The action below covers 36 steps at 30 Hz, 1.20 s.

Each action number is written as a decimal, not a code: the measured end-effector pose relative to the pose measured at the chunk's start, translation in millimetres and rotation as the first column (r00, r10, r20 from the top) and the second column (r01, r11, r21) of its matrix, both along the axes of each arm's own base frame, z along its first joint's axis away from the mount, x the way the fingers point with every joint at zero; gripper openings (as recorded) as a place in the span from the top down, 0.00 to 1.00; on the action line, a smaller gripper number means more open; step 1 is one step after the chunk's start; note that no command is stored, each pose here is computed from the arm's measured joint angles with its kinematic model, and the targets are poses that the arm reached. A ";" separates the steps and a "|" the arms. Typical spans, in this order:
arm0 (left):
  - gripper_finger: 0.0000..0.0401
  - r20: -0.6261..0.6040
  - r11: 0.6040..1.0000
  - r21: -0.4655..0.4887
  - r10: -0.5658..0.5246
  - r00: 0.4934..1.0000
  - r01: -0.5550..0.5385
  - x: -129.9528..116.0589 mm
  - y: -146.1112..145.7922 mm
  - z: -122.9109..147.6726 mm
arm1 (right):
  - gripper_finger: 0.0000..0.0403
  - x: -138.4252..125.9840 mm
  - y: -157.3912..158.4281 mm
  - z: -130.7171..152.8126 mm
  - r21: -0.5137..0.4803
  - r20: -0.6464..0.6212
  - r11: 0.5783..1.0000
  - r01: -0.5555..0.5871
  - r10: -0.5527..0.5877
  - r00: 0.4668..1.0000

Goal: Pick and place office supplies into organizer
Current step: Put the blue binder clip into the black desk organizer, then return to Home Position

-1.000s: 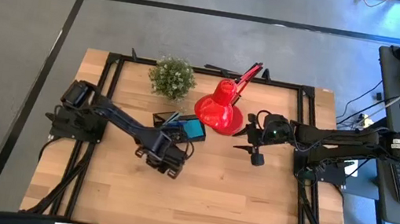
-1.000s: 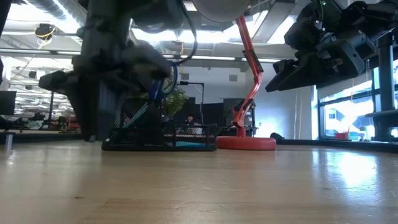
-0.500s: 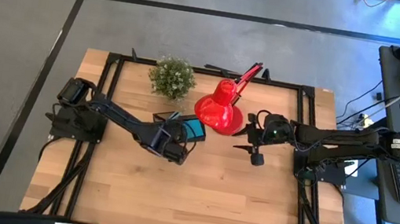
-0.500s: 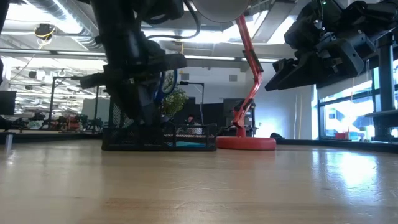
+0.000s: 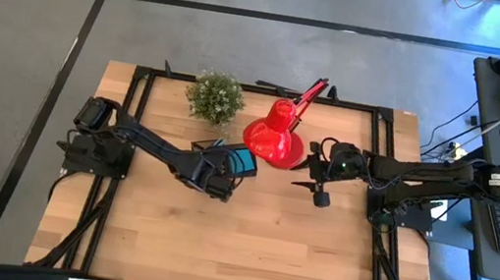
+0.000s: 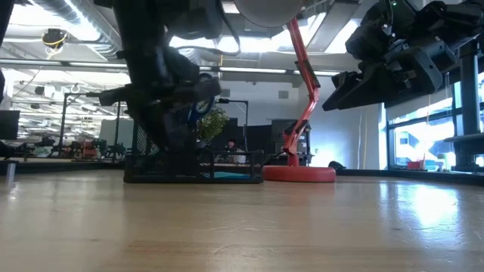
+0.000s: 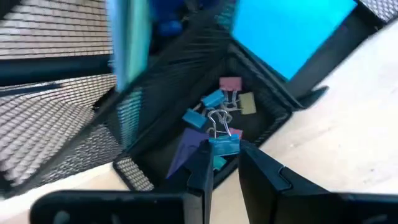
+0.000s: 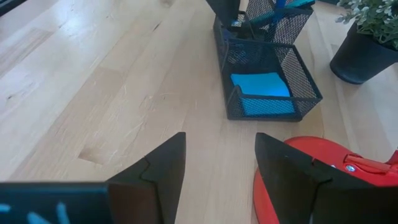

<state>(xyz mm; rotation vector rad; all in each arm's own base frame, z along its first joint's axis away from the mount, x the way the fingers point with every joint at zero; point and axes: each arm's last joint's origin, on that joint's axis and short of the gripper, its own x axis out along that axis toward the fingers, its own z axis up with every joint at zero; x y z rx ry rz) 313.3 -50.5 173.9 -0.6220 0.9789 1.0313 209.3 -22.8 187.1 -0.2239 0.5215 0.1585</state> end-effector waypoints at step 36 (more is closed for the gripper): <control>0.78 0.258 0.945 0.233 -0.289 0.922 0.231 -73.7 -13.5 93.2 | 0.52 -0.3 0.1 -0.6 0.010 -0.008 1.000 0.005 -0.005 1.000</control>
